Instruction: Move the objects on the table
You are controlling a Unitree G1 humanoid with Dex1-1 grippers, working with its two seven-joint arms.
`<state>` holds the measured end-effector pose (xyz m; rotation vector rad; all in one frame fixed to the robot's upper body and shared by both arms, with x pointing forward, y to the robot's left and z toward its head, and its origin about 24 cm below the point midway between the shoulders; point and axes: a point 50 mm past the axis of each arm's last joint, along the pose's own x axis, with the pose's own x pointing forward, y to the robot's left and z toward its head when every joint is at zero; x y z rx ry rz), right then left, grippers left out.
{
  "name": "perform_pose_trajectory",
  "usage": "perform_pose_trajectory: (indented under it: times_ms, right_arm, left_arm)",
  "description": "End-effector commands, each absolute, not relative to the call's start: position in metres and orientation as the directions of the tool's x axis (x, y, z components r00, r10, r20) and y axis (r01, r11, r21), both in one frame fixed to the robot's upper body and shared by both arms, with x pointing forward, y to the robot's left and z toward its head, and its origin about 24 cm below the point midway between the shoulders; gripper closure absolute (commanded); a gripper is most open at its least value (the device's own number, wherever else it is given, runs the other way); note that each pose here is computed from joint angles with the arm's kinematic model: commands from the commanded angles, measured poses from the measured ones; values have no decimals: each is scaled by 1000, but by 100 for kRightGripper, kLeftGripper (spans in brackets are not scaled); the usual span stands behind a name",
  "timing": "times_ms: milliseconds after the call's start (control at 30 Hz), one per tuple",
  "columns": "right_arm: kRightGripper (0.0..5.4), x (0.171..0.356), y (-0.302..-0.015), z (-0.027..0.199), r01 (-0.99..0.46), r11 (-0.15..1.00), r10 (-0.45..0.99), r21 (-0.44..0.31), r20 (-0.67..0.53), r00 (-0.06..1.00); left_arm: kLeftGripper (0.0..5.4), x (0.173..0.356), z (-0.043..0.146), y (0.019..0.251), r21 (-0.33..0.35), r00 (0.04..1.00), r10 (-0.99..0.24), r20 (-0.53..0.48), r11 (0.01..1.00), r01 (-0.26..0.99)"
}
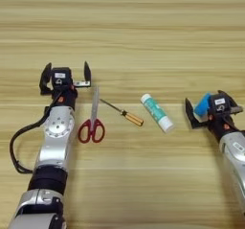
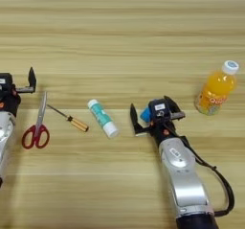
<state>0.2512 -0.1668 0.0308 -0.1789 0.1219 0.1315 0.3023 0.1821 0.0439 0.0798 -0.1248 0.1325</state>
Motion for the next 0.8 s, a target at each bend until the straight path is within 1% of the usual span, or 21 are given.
perform_pose_trajectory:
  times_ms: [33,300,433,700,800]
  right_arm:
    - [3,254,-170,27,-121,980,95,-157,-167,981]
    - [3,255,-171,20,-122,985,93,-123,-219,971]
    - [3,255,-175,18,-96,987,64,-126,-234,970]
    - [3,253,-179,12,-72,992,41,-106,-278,960]
    - [3,251,-182,9,-50,995,23,-81,-303,953]
  left_arm:
    - [0,302,44,182,82,985,122,125,988,-132]
    - [0,303,44,182,81,985,122,124,988,-132]
    - [0,302,44,181,81,985,121,125,988,-132]
    - [0,302,45,181,81,985,121,126,988,-132]
    - [0,301,44,181,81,985,121,126,988,-132]
